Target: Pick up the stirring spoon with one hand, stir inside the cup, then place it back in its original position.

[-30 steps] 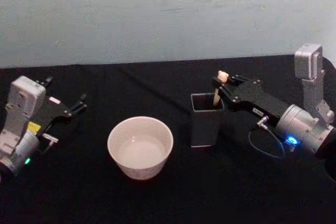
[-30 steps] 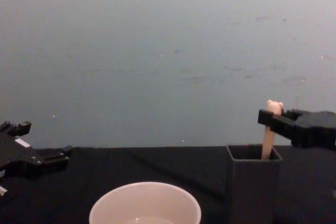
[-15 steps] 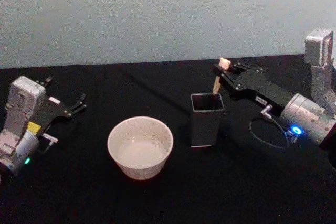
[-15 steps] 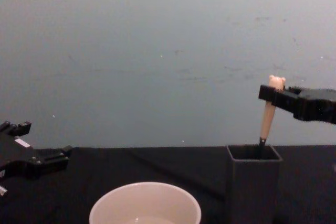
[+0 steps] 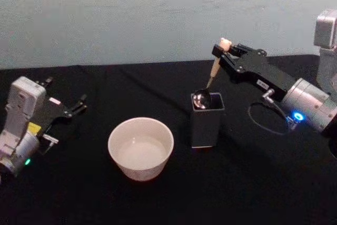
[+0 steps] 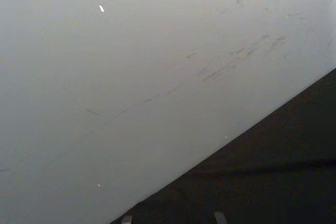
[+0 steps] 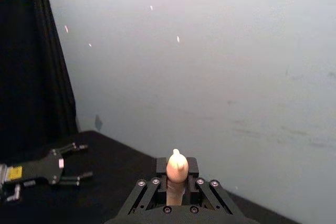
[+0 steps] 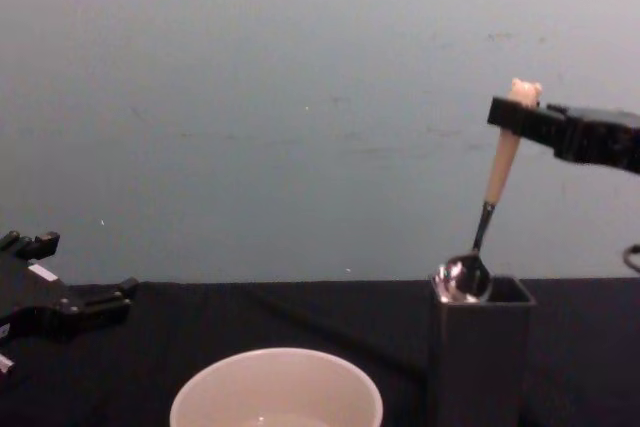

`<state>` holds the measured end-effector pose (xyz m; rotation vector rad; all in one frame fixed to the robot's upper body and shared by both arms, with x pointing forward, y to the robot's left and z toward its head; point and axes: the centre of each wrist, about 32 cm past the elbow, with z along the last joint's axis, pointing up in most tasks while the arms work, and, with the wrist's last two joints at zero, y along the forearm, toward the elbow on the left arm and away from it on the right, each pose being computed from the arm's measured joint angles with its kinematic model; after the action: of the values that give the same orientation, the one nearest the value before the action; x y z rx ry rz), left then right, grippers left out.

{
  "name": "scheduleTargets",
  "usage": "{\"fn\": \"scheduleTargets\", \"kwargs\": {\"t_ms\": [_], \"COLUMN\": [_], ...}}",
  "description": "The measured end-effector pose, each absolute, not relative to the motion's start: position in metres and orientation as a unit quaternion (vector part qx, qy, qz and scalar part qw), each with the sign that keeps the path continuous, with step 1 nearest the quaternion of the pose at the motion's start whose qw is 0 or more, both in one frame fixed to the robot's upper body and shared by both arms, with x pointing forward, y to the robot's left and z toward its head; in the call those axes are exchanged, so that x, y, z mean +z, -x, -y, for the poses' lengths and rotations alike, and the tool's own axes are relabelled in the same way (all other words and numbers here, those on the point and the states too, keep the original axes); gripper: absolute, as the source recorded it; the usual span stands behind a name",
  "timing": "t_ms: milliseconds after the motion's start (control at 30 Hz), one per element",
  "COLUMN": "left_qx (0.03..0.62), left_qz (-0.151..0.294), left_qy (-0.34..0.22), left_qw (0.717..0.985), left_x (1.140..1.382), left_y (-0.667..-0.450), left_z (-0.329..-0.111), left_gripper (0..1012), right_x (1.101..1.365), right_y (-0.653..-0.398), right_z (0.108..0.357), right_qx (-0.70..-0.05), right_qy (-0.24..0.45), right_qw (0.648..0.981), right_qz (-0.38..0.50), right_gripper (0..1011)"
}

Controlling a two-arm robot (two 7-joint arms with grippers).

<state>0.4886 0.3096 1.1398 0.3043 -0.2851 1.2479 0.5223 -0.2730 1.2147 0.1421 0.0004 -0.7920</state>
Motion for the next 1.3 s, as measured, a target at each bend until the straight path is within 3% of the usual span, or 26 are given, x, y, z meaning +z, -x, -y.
{"fn": "scheduleTargets", "kwargs": {"t_ms": [567, 1300], "left_qx": [0.580, 0.580], "left_qz": [0.132, 0.132], "left_qy": [-0.141, -0.141], "left_qw": [0.791, 0.791], "left_x": [1.140, 1.140], "left_y": [-0.489, -0.489], "left_z": [-0.310, -0.310], "left_gripper": [1001, 1001], "right_x": [1.231, 1.207], "right_y": [-0.527, -0.530], "right_z": [0.248, 0.216], "right_qx": [-0.355, -0.296], "right_qy": [-0.105, -0.061], "right_qw": [0.929, 0.953], "right_qz": [0.008, -0.004], "right_gripper": [214, 214]}}
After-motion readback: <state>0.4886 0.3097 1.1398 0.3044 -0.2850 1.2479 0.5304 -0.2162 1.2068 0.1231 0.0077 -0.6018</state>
